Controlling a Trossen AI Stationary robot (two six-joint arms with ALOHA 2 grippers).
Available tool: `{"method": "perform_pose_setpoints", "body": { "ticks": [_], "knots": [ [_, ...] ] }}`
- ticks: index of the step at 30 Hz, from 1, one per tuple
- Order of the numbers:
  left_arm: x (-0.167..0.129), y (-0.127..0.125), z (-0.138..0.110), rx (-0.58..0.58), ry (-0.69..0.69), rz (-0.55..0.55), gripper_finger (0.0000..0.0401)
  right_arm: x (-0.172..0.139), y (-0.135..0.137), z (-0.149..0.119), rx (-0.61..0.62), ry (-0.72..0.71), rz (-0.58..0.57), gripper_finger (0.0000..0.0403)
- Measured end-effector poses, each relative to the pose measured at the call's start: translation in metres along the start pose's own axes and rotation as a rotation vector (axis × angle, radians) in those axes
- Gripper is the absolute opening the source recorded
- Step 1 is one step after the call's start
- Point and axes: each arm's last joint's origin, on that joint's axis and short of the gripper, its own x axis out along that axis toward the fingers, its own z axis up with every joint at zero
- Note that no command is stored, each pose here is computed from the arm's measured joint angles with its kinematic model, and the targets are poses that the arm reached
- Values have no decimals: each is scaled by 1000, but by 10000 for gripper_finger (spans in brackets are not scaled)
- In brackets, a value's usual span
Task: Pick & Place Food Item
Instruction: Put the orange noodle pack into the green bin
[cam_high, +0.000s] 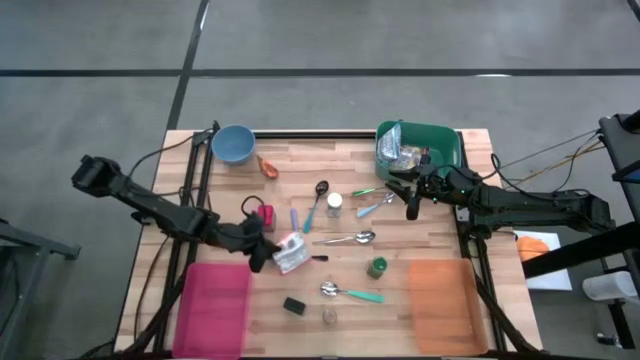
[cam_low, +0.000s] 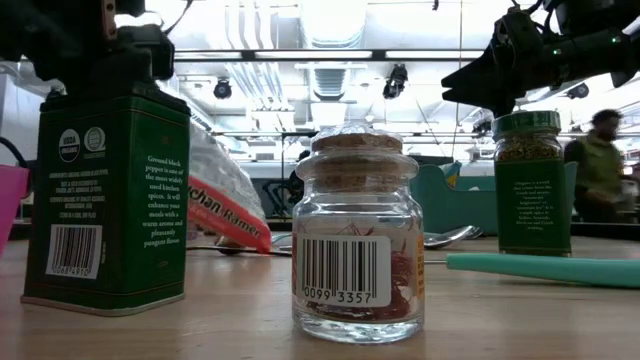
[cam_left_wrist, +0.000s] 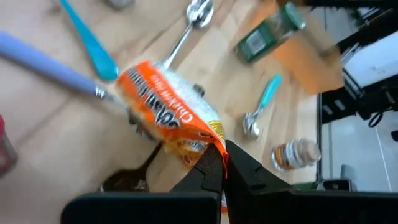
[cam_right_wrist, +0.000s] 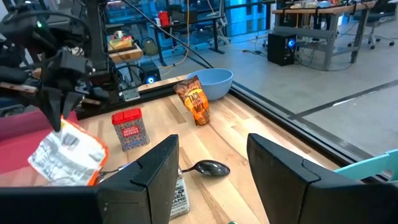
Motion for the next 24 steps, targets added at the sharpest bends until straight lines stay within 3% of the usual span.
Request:
{"method": "perform_pose_setpoints", "body": {
  "ticks": [8, 18, 24],
  "knots": [
    [-7, -7, 11, 97, -153, -23, 0, 0, 0, 0, -1, 1, 0, 187],
    [-15, -26, 31, 390, -462, -67, 0, 0, 0, 0, -1, 0, 0, 187],
    [-20, -27, 48, 520, -626, 3, 0, 0, 0, 0, 1, 1, 0, 187]
  ]
}}
